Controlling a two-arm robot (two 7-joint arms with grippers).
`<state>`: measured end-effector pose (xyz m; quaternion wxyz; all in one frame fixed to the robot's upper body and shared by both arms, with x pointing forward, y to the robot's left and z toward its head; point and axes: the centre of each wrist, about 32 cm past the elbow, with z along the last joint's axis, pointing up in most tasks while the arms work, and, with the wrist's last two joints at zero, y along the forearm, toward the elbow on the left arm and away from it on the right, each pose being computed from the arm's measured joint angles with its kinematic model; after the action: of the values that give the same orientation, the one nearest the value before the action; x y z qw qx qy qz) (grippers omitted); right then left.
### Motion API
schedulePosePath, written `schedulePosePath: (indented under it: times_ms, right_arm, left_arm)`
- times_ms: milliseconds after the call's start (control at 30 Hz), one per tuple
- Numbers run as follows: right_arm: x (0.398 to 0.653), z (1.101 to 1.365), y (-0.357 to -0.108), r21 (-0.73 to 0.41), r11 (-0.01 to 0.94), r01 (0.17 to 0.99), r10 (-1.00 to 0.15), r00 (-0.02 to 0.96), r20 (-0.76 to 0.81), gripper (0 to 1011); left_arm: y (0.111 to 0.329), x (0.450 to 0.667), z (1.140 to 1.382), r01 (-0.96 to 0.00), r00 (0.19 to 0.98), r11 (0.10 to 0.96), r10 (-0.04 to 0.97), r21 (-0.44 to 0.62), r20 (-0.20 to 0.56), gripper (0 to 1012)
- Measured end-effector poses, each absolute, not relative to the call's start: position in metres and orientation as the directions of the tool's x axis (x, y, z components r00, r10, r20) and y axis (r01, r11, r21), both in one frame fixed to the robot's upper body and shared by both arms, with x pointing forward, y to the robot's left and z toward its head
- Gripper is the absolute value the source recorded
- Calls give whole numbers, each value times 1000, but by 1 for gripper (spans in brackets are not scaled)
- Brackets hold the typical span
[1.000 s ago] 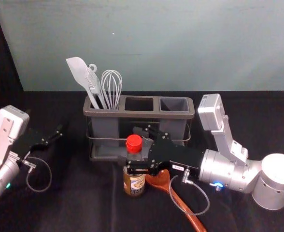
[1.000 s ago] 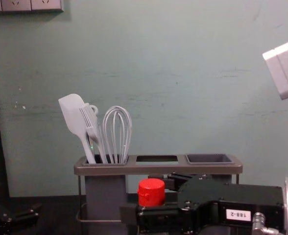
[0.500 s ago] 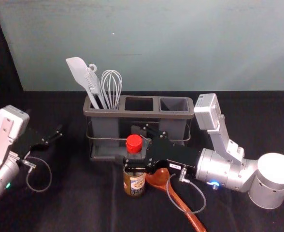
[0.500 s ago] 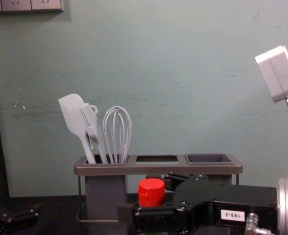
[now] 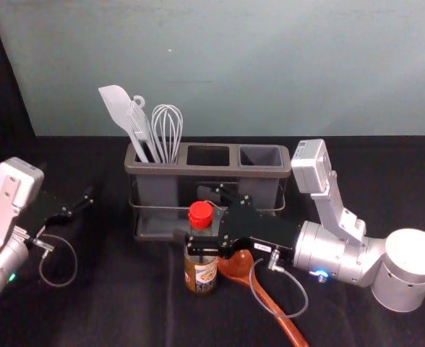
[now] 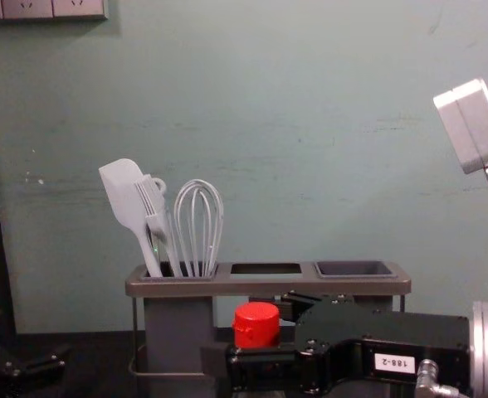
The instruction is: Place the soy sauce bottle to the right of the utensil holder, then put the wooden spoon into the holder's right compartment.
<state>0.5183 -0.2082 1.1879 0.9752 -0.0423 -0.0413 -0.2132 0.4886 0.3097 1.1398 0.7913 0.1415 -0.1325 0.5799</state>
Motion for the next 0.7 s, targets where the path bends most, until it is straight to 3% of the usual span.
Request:
schedulePosePath:
  times_ms: [200,700]
  right_arm:
    - [518,1188,-208,-65,906,419,-412,906,98,927]
    - [518,1188,-208,-66,906,417,-410,907,98,456]
  left_arm:
    - [310,489,1140,-955,292,287,880,70,374,1011]
    - [310,489,1140,-955,292,287,880,70,374,1011]
